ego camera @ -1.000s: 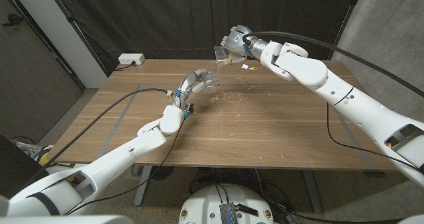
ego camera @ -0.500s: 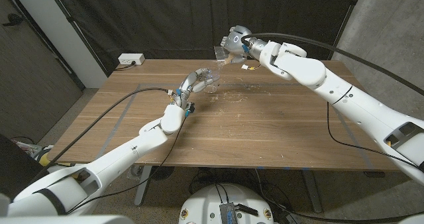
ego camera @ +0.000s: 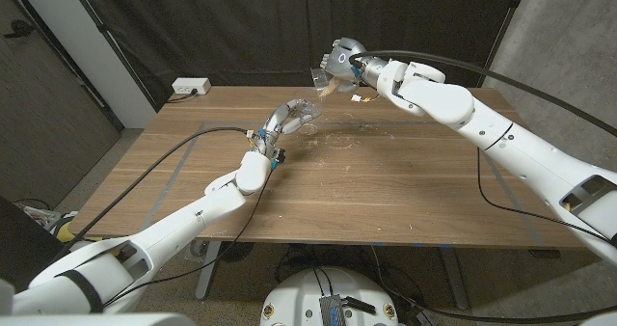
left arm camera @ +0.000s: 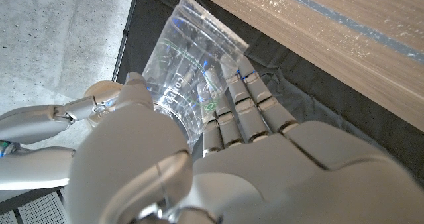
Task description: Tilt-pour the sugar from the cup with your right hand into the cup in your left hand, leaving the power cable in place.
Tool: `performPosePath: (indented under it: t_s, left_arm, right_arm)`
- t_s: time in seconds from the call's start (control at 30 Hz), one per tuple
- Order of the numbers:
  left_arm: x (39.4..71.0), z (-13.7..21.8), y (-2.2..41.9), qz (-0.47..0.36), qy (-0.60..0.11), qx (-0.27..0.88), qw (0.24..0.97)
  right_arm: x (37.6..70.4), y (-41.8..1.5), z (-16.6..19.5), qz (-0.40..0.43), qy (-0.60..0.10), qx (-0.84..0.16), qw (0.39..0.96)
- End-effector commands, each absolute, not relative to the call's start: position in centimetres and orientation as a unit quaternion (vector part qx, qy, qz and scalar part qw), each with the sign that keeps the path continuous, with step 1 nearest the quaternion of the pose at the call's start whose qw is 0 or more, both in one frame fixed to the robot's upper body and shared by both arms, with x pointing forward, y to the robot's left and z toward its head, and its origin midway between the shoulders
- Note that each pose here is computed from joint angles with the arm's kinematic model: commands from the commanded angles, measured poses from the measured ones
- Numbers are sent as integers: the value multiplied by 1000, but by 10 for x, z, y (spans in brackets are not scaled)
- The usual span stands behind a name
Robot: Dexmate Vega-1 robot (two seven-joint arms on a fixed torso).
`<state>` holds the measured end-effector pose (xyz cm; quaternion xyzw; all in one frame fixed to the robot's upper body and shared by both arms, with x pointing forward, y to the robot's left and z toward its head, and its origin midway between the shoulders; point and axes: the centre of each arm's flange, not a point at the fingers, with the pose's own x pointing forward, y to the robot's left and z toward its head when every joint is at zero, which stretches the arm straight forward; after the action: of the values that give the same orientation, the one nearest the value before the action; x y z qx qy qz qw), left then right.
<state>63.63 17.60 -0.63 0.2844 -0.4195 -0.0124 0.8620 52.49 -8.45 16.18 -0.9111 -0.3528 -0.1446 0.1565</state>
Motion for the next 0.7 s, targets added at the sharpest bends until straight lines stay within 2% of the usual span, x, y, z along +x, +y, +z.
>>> performPosePath:
  t_s: [0.03, 0.7]
  left_arm:
    - [638, -5, 177, -11, -416, 287, 863]
    - [637, -3, 176, -8, -417, 289, 862]
  right_arm:
    - [530, -84, 161, -147, -348, -916, 134]
    - [532, -87, 160, -155, -347, -918, 110]
